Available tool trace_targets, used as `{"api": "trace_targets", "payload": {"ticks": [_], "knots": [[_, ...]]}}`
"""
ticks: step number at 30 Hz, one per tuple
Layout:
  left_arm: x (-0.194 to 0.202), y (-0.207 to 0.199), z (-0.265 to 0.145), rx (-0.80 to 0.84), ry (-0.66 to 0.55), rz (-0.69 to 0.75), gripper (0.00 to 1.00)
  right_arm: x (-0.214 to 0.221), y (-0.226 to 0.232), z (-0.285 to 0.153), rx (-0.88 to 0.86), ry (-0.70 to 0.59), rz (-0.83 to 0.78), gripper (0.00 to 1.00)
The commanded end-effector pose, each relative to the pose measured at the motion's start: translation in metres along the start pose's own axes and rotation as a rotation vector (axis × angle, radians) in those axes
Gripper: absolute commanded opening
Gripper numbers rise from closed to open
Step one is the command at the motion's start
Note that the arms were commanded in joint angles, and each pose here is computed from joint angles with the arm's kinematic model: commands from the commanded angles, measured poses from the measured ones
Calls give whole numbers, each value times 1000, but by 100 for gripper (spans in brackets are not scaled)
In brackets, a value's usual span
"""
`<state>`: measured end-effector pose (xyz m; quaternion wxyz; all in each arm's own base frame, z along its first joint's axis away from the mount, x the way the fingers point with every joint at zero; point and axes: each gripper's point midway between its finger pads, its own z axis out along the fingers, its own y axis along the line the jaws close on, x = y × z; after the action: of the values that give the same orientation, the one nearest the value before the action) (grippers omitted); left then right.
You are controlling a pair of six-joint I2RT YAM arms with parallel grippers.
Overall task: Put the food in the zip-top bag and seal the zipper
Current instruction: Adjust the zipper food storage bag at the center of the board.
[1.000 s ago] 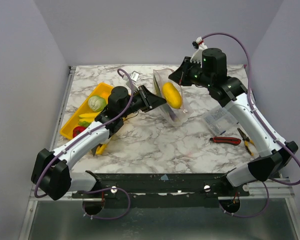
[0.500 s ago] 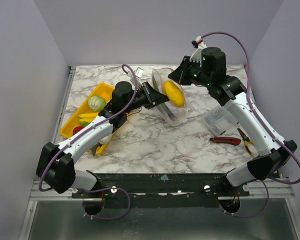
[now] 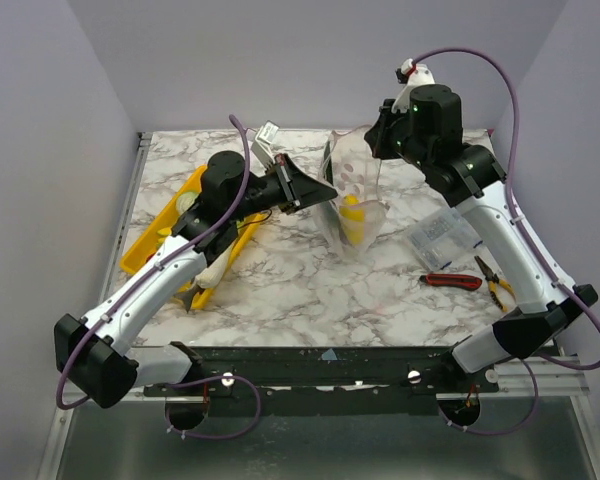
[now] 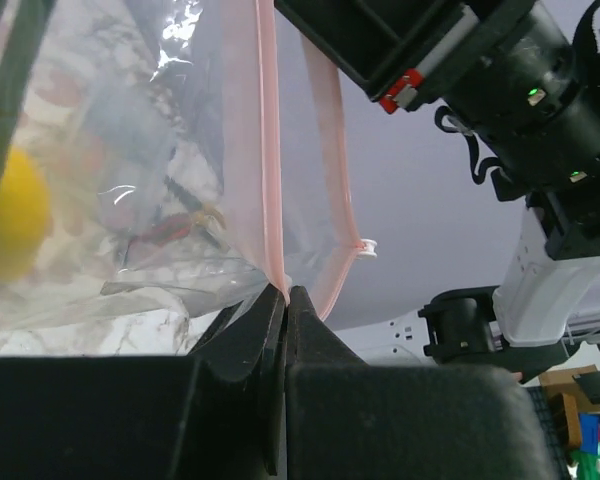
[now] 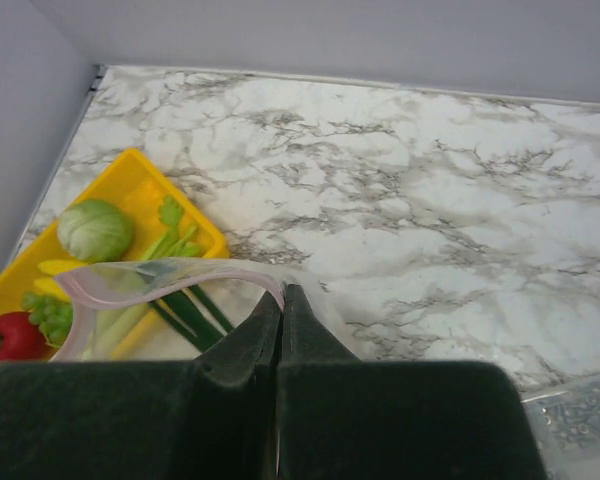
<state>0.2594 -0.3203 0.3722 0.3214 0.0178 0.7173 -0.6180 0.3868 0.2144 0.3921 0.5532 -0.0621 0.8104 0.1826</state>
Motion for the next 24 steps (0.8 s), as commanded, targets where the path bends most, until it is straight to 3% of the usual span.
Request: {"api": "trace_targets", "payload": {"ticks": [1, 8, 14, 15, 17, 19, 22, 24], "knots": [[8, -8, -8, -22, 66, -16, 0, -5, -20, -9, 102, -13, -72, 0], [16, 12, 9, -57, 136, -68, 0, 23, -11, -12, 28, 41, -38, 0], [18, 18, 16, -59, 159, -73, 0, 23, -13, -18, 26, 23, -38, 0], [19, 17, 17, -52, 167, -67, 4, 22, -13, -18, 28, 22, -42, 0], [20, 17, 15, -41, 173, -39, 21, 21, -15, -19, 36, 11, -47, 0], [22, 18, 10, -41, 164, -4, 46, 21, -17, -18, 43, 1, -53, 0], [27, 27, -3, -69, 156, 64, 64, 20, -14, -19, 25, -13, -50, 0], [30, 36, -15, -116, 153, 119, 70, 21, -10, -20, -2, -20, -48, 0]]}}
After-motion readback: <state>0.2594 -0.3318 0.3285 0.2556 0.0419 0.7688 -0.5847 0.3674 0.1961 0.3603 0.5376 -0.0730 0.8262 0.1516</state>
